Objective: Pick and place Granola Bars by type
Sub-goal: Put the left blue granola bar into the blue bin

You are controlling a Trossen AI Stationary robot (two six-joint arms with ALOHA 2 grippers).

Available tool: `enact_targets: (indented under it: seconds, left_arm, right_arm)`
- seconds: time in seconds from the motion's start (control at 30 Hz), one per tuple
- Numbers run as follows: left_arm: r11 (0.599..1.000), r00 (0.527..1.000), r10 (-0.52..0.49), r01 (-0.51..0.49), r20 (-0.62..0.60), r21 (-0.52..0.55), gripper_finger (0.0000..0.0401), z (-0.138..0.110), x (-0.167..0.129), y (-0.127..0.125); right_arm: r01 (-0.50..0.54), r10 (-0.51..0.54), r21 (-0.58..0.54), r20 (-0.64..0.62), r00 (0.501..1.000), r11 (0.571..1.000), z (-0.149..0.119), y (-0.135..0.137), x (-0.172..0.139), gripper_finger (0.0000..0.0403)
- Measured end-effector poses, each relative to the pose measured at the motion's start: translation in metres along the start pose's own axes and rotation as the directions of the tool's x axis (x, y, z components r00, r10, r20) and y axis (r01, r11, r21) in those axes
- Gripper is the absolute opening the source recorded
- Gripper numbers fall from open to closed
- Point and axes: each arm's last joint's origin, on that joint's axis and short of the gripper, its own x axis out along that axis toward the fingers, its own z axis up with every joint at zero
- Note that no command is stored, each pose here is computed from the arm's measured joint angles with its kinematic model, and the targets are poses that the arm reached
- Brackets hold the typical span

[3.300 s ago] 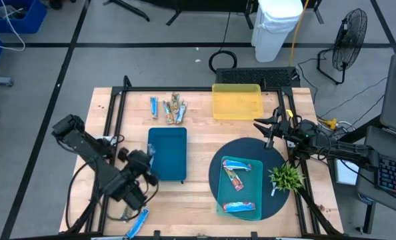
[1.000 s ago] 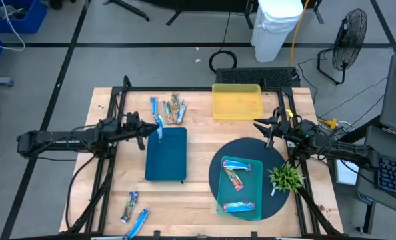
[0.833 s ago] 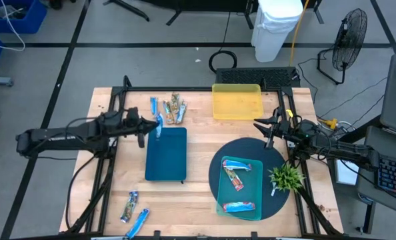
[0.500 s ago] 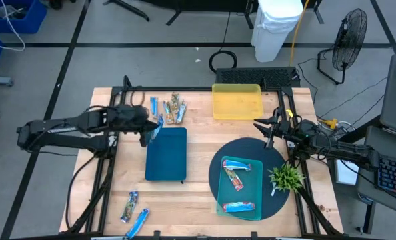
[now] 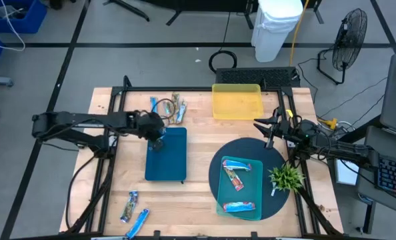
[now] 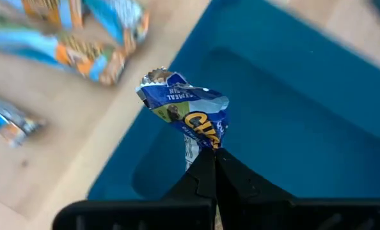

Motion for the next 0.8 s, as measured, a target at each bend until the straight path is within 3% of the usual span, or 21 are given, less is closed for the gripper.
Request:
enact_targets:
  seconds: [0.2, 0.33, 0.8]
  left_arm:
    - [0.999, 0.991, 0.039, -0.044, -0.129, -0.029, 0.0003, -0.003, 0.031, -0.001]
    - [0.996, 0.982, 0.059, -0.068, -0.180, -0.049, 0.0023, -0.005, 0.044, -0.001]
    - [0.994, 0.975, 0.029, -0.052, -0.219, -0.101, 0.0099, -0.007, 0.051, -0.002]
  right_arm:
    - [0.000, 0.000, 0.000, 0.000, 1.000, 1.000, 0.000, 0.000, 0.000, 0.0071]
    - [0.000, 0.000, 0.000, 0.000, 1.000, 1.000, 0.000, 0.000, 0.000, 0.0071]
    - [0.000, 0.000, 0.000, 0.000, 1.000, 1.000, 0.000, 0.000, 0.000, 0.0071]
